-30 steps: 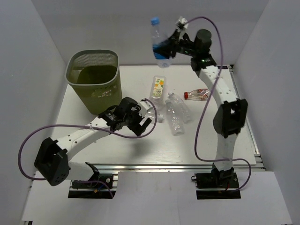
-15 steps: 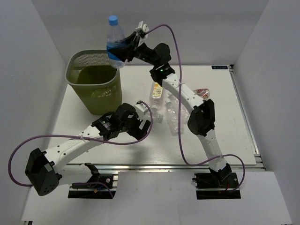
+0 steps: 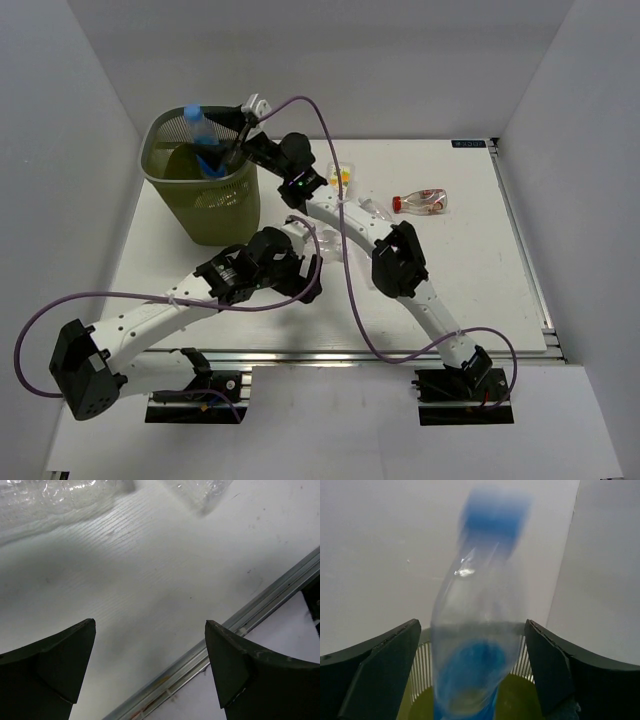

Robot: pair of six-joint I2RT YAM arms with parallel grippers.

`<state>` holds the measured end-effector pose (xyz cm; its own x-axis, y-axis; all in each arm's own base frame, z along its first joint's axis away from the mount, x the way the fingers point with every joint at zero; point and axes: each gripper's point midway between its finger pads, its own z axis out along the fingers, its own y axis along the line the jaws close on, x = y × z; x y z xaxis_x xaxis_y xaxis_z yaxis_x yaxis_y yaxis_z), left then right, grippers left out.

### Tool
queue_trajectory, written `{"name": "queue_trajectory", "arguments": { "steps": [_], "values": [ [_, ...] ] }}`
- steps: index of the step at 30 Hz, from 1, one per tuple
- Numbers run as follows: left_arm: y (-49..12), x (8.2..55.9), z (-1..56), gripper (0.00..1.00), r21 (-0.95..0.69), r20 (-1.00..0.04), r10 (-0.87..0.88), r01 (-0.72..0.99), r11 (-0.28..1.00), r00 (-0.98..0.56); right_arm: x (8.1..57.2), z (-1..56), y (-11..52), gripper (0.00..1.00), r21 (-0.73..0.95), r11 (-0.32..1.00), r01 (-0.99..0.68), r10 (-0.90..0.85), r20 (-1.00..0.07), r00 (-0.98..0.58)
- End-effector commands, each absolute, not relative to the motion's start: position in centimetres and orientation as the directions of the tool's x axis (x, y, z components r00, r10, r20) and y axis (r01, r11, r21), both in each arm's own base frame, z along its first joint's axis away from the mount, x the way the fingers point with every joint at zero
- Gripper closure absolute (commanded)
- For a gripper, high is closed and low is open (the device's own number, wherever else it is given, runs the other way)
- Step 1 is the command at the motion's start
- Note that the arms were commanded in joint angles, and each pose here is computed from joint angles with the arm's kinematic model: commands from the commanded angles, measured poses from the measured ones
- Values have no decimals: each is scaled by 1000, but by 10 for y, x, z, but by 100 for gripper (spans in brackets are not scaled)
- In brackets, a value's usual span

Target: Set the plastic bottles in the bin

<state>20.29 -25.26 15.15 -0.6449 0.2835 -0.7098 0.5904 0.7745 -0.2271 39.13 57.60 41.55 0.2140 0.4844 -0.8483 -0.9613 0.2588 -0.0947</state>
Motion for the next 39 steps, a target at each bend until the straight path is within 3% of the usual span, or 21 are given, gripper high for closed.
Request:
{"name": "queue_trajectory", "arguments": {
  "steps": [1,5,6,11,12,13,14,15,17,19,21,22,24,25,27,31,39],
  "values": [
    [-250,202,166,0,-288,-734,163,519,805,-660,396,467,549,10,-167,367,-915,546,-758,357],
    [-236,215,166,0,-345,-710,-35,305,887,-703,394,511,515,10,-234,430,-872,534,-712,455],
    [-233,222,171,0,-398,-690,-157,189,898,-707,400,524,501,10,-234,460,-857,518,-713,473],
    [-236,238,159,0,-518,-576,-433,-100,850,-694,480,527,413,11,-123,704,-700,320,-824,467],
    [-237,244,161,0,-548,-547,-509,-175,818,-665,490,518,397,37,-92,724,-683,271,-873,405],
    [-237,247,158,0,-545,-532,-534,-216,810,-657,523,511,350,56,-70,785,-615,224,-894,388],
    [-234,251,145,0,-508,-529,-546,-273,817,-650,528,493,327,81,-47,809,-585,178,-930,321],
    [-240,258,149,0,-538,-510,-594,-308,785,-623,535,474,312,100,-17,821,-571,150,-958,243],
    [-251,277,148,0,-566,-499,-656,-360,742,-566,543,430,251,100,-7,857,-516,43,-995,85],
    [-257,293,148,0,-575,-502,-694,-401,713,-516,543,382,210,90,-77,858,-508,-92,-996,-4],
    [-265,306,152,0,-561,-494,-726,-463,687,-479,509,366,181,81,-112,841,-530,-162,-986,-49],
    [-260,318,135,0,-524,-508,-742,-527,669,-437,479,366,158,71,-139,841,-523,-189,-981,-42],
    [-263,327,131,0,-503,-499,-757,-571,649,-421,450,289,145,64,-97,817,-569,-230,-959,-166],
    [-267,331,127,0,-511,-484,-777,-590,625,-404,426,318,138,61,-140,815,-563,-226,-970,-86],
    [-264,336,107,0,-467,-504,-766,-620,631,-400,399,265,132,55,-93,794,-601,-248,-952,-180],
    [-258,337,82,0,-398,-516,-767,-685,610,-383,358,251,117,55,-53,811,-583,-220,-951,-219],
    [-238,367,81,0,-456,-497,-822,-722,520,-278,337,217,105,56,20,823,-567,-198,-927,-320]
  ]
}}
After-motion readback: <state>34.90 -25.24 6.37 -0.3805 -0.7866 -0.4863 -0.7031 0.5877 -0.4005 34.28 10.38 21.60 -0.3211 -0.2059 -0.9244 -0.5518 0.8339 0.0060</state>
